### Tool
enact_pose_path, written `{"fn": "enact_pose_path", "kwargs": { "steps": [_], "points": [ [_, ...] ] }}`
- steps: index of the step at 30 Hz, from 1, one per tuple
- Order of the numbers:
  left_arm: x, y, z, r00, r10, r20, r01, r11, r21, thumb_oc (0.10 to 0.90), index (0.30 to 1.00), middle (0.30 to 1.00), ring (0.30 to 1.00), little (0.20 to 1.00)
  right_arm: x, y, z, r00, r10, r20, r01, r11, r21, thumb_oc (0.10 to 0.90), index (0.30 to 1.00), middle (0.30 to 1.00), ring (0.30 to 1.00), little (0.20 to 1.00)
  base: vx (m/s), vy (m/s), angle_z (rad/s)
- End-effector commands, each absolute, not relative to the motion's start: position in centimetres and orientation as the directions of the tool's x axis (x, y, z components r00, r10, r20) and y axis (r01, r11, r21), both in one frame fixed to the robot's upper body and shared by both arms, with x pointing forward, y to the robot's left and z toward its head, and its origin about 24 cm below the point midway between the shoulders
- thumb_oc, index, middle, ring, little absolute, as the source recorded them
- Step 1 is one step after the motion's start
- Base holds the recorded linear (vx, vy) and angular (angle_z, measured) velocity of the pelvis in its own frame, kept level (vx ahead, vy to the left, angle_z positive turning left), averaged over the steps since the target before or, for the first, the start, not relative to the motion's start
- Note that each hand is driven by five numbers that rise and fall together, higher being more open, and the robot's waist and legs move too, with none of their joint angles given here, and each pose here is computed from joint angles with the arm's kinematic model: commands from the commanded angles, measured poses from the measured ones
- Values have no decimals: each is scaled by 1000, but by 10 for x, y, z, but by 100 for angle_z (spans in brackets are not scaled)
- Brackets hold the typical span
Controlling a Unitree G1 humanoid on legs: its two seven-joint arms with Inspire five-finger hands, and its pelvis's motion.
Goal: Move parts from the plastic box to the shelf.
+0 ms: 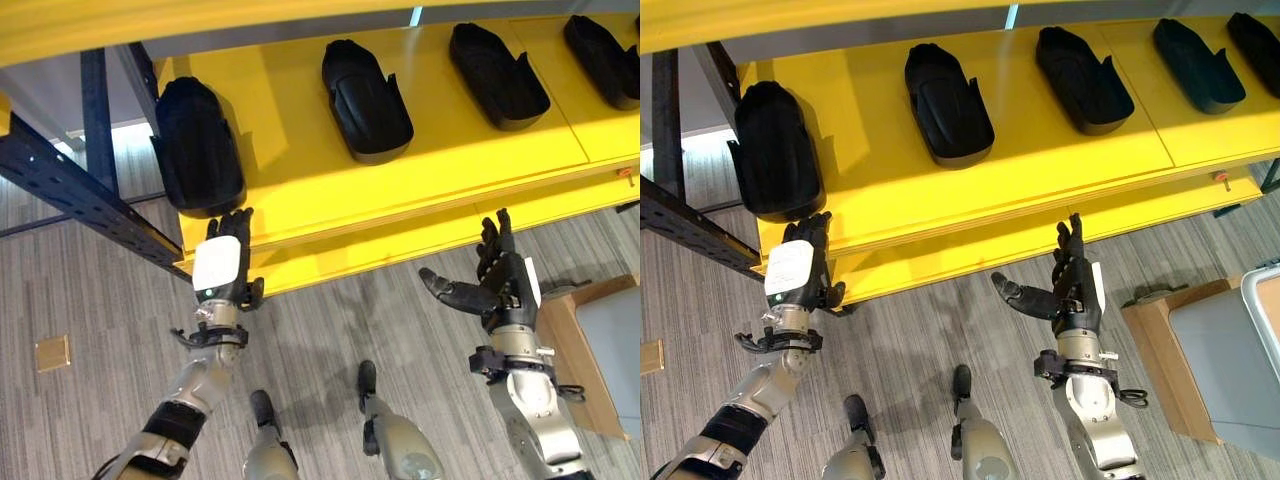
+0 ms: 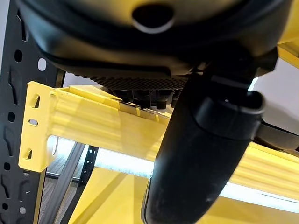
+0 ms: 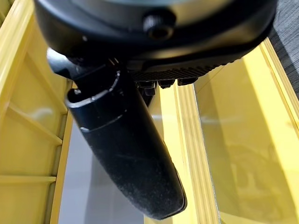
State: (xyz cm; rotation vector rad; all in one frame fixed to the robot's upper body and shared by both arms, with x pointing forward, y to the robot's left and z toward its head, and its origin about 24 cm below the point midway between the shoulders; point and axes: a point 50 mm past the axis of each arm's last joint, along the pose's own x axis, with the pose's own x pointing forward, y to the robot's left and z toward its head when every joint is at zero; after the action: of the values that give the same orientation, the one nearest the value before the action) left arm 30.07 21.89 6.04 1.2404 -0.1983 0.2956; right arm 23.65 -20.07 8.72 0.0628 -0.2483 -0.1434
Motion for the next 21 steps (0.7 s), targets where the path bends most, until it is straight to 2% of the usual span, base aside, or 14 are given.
{"fn": "enact_pose_path", "kwargs": {
  "steps": [1,21],
  "points": [
    [310,253,83,905,193,378,-414,206,886,900,1000,1000,1000,1000,234,-201,145,838,-134,529,87,990,113,900,1000,1000,1000,1000,0,0,0],
    [323,257,95,896,184,404,-432,157,888,900,1000,1000,1000,1000,234,-198,149,827,-119,549,78,992,97,900,1000,1000,1000,1000,0,0,0]
  ]
}}
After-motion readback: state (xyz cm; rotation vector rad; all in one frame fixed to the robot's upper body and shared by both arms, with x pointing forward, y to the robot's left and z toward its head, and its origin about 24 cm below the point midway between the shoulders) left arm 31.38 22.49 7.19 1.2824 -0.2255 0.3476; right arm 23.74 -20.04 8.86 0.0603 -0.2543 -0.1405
